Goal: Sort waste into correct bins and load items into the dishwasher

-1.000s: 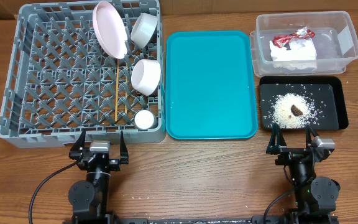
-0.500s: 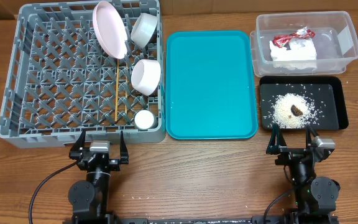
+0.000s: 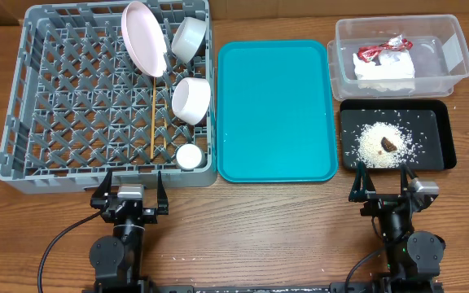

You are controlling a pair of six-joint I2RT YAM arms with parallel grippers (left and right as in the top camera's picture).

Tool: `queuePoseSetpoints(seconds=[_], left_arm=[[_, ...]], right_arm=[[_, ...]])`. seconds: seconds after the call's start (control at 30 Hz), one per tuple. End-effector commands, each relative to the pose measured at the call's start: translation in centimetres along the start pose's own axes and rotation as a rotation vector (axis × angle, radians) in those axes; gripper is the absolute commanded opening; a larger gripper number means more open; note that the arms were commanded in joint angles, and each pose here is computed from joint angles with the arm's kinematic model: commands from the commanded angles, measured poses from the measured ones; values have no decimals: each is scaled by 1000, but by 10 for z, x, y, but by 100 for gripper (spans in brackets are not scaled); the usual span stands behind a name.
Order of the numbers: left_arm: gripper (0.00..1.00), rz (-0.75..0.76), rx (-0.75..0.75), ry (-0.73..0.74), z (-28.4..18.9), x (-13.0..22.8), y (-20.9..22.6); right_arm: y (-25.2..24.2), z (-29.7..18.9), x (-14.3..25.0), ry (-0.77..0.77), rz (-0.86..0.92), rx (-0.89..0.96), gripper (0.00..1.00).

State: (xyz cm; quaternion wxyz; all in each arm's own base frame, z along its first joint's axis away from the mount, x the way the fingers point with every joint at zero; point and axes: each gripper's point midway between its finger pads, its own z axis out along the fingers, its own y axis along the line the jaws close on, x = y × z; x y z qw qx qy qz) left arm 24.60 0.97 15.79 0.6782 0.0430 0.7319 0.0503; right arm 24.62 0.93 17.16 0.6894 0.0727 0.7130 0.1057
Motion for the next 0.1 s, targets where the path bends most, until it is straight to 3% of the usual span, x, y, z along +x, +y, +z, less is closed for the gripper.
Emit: queuePoseSetpoints(seconds=[0.0,0.07], left_arm=[[100,18,-11,-3,0,1,2],[100,18,-11,-3,0,1,2]], right_arm=[[0,0,2,-3,-4,-4,100],[0,0,2,-3,-4,-5,100]])
